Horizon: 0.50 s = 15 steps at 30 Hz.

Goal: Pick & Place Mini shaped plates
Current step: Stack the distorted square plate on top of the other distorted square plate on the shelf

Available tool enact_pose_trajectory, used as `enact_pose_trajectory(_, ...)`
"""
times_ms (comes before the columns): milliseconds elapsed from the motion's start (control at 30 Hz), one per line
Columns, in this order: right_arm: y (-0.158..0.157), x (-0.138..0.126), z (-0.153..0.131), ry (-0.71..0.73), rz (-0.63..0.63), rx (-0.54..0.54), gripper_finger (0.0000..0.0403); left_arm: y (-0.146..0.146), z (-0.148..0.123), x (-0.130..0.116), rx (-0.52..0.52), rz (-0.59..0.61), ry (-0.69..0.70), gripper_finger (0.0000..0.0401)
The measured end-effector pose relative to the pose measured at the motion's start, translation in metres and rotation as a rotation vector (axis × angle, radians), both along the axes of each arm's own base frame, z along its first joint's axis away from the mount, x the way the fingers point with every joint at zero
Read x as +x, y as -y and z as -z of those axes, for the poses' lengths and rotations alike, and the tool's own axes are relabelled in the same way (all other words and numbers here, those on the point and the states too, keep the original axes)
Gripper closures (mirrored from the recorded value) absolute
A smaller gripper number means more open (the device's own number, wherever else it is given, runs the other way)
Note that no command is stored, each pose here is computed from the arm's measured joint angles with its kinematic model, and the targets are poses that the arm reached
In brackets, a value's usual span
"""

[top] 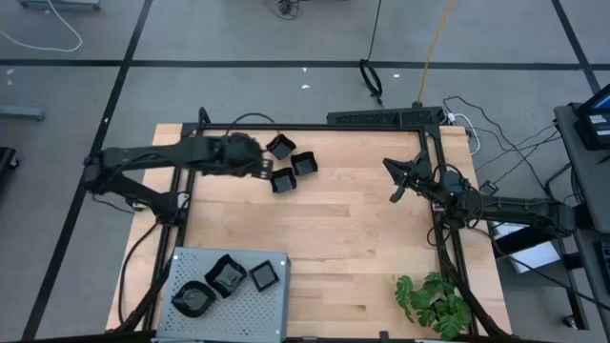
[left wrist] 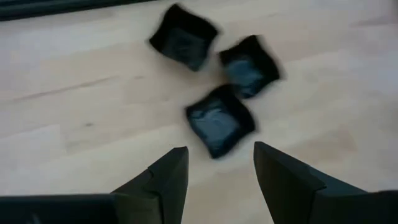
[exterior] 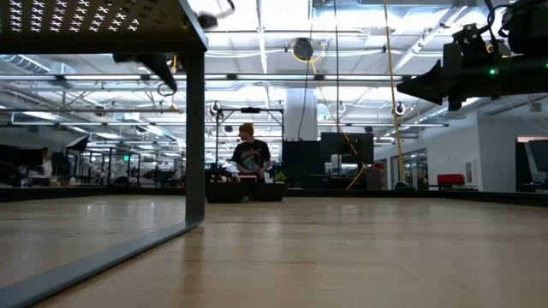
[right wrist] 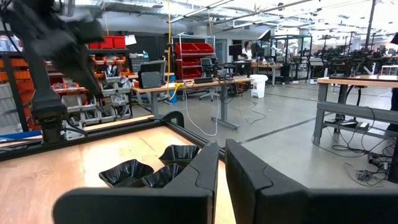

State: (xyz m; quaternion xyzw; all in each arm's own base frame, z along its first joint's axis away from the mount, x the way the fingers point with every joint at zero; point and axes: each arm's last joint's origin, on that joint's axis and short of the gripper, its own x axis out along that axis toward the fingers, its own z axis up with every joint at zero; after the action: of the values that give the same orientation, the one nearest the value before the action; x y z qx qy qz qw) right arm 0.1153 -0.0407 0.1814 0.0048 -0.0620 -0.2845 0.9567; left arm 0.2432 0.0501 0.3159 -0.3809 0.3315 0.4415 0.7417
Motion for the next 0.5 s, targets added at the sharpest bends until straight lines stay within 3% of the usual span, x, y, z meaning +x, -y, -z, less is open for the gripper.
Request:
enact_pose_trajectory(167, 0.000, 0.000, 0.000, -0.001, 0.000, 0.000, 0.0385, -0.021, 0.027, 0.021, -0.027, -0.079, -0.079, 0.0215)
enact_pose_trajectory(500, 0.000, 0.000, 0.000, 0.000, 0.000, 0.000, 0.0385, -0.043, 0.060, 0.038, -0.080, -0.153, -0.176, 0.0215)
